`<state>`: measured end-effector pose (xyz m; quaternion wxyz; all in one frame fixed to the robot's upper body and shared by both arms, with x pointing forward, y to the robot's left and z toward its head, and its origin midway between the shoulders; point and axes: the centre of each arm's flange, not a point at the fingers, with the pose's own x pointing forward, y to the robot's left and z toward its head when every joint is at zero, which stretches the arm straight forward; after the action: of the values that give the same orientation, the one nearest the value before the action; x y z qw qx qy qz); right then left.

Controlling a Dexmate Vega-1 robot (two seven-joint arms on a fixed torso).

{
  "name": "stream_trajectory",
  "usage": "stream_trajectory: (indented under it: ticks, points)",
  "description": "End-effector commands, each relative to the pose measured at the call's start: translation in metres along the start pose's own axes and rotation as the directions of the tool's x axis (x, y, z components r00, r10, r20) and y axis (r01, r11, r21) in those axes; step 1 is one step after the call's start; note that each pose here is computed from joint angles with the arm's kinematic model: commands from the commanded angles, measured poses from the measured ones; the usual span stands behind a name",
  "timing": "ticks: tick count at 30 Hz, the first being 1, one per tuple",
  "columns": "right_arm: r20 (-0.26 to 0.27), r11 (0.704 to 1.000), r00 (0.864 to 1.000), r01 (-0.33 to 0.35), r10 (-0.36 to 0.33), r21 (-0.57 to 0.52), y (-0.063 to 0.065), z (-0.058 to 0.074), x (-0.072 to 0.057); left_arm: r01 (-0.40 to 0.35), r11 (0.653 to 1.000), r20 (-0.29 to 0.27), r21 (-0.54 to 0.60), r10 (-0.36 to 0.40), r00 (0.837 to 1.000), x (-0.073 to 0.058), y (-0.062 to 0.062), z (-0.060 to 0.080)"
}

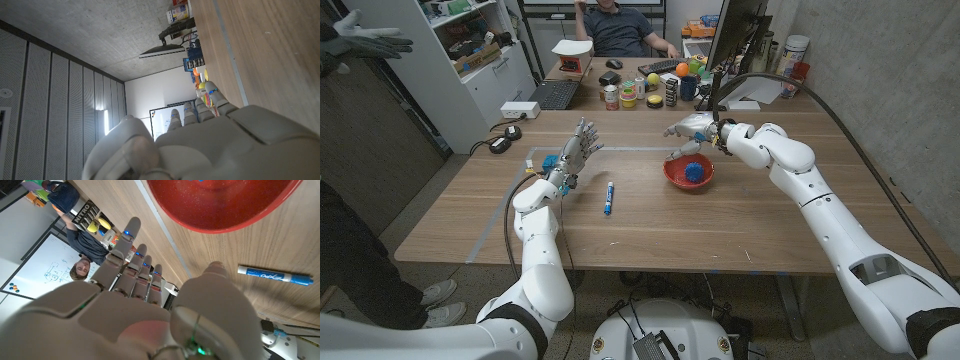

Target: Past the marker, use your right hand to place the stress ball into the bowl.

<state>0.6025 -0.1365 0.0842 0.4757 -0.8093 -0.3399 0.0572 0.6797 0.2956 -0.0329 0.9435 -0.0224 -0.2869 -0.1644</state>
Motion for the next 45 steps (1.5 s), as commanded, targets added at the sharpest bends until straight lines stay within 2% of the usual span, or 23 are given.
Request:
stream_trajectory:
  ticks: [1, 13, 22, 36, 45]
  points:
    - [-0.001, 0.999, 0.999, 0.033, -0.033, -0.030, -0.011, 0.003, -0.005, 0.000, 1.000, 0.000, 0.002, 0.000, 1.000, 0.000, 0.001, 0.000]
    - [-0.010, 0.998, 0.999, 0.049, -0.049, -0.046, -0.021, 0.003, -0.008, 0.002, 1.000, 0.005, 0.003, -0.002, 1.000, 0.000, 0.001, 0.002]
    - [0.004, 0.999, 0.999, 0.039, -0.039, -0.009, -0.028, 0.000, -0.008, -0.003, 1.000, 0.005, 0.005, 0.003, 1.000, -0.002, 0.001, 0.003]
    - [0.009, 0.993, 0.994, 0.108, -0.109, 0.037, -0.045, -0.009, -0.014, -0.002, 1.000, 0.007, 0.005, 0.002, 1.000, -0.003, -0.001, 0.002]
    - [0.026, 0.980, 0.982, 0.187, -0.189, 0.073, -0.052, -0.014, -0.018, -0.003, 1.000, 0.009, 0.005, 0.003, 1.000, -0.003, -0.002, 0.003]
